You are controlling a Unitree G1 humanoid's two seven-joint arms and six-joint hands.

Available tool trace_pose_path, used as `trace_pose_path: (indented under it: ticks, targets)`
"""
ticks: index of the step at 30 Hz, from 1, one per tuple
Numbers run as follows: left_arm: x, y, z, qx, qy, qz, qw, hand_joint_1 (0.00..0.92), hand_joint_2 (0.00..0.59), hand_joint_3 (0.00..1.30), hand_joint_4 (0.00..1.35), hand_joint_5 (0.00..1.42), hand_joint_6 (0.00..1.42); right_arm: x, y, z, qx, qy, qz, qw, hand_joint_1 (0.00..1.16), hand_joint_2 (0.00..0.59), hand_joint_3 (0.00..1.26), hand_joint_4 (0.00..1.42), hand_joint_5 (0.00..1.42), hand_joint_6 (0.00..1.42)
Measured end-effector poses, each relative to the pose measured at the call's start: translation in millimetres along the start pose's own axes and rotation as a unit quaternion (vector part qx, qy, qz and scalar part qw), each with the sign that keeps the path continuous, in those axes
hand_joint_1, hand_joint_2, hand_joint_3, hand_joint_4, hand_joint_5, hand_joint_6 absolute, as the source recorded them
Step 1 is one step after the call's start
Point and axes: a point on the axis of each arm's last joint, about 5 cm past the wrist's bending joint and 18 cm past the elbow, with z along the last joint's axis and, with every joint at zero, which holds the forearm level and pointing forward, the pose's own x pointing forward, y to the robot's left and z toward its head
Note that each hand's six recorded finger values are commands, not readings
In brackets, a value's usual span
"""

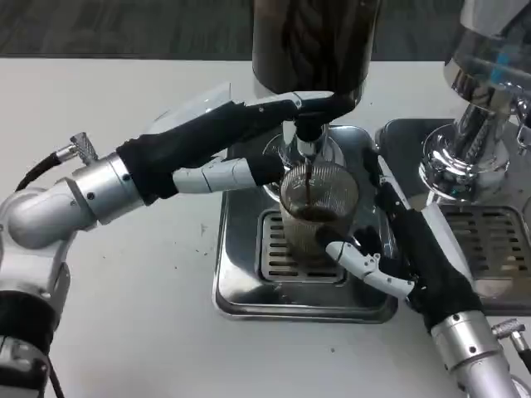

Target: Grasp the cup under the faucet to collect the drink, then remove the cup.

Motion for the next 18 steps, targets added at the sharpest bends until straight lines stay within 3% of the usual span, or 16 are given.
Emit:
trace_pose_path:
  ticks: [18]
  targets:
    - [-1.0, 0.7, 0.8, 0.001, 0.001, 0.001, 1.0, 0.0, 0.068, 0.18, 0.11, 0.14, 0.07, 8.3, 1.3, -4.2, 0.022, 0.009, 0.019, 0.9995, 0.58, 0.218, 0.0, 0.0, 0.0, 0.05]
